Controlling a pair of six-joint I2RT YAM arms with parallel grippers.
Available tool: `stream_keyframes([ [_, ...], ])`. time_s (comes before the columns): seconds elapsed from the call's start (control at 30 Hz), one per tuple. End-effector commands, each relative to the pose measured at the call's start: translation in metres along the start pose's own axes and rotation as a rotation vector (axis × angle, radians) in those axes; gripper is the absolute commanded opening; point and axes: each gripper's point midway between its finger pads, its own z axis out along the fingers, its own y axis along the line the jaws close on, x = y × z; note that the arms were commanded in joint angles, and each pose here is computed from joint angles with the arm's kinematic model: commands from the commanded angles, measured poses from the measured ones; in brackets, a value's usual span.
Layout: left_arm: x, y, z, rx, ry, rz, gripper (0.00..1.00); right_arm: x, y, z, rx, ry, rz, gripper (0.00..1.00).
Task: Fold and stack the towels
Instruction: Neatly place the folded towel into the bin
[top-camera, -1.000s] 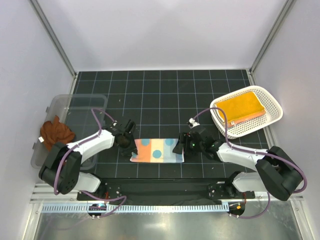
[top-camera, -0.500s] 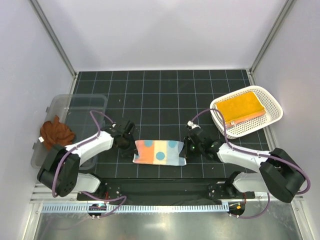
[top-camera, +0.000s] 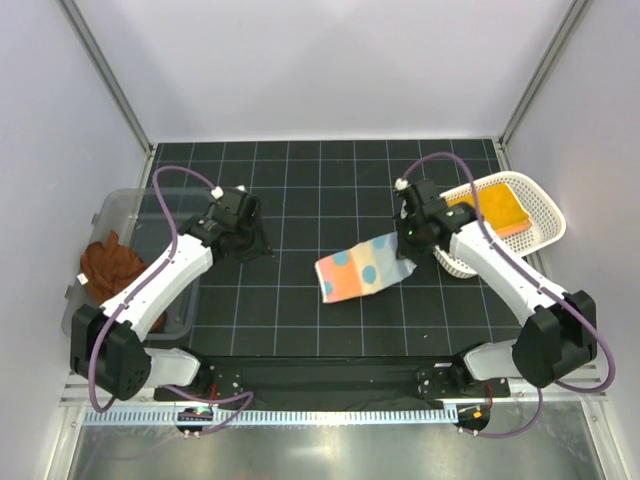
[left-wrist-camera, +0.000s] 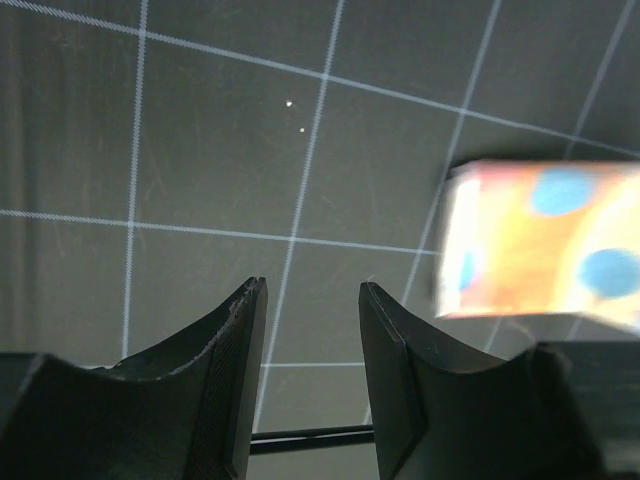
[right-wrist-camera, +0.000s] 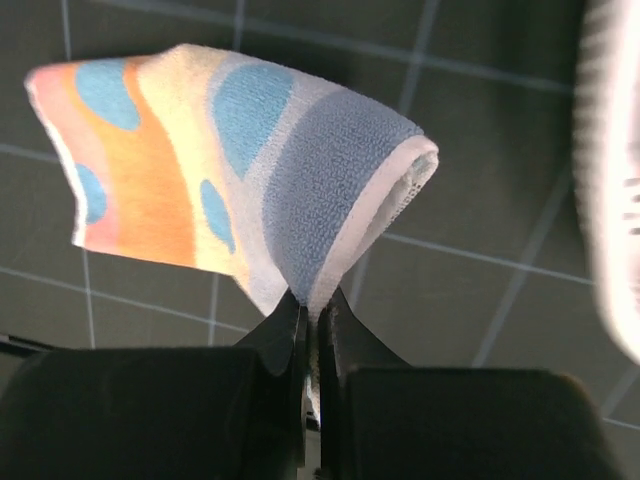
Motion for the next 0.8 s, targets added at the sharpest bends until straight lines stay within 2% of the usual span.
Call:
stream_keyframes([
  [0.0, 0.002, 0.006, 0.012, -0.029, 0.017, 0.05, 0.46, -0.018, -0.04, -0.033, 0.091, 0.03, -0.085, 0.01],
  [0.13, 0.012, 0.016, 0.026, -0.067, 0.063, 0.073, 0.47, -0.041, -0.07, -0.043, 0.148, 0.072, -0.1, 0.01],
  [0.2, 0.016, 0.02, 0.033, -0.079, 0.078, 0.075, 0.47, -0.035, -0.089, -0.038, 0.182, 0.155, -0.113, 0.01],
  [0.27, 0.017, 0.022, 0.037, -0.087, 0.087, 0.076, 0.47, -0.041, -0.113, -0.038, 0.238, 0.163, -0.091, 0.01],
  [0.5, 0.004, 0.015, 0.042, -0.096, 0.096, 0.096, 0.47, -0.077, -0.187, -0.044, 0.391, 0.133, -0.015, 0.01],
  [0.77, -0.007, 0.006, 0.042, -0.094, 0.099, 0.119, 0.48, -0.095, -0.232, -0.048, 0.47, 0.086, 0.018, 0.01],
])
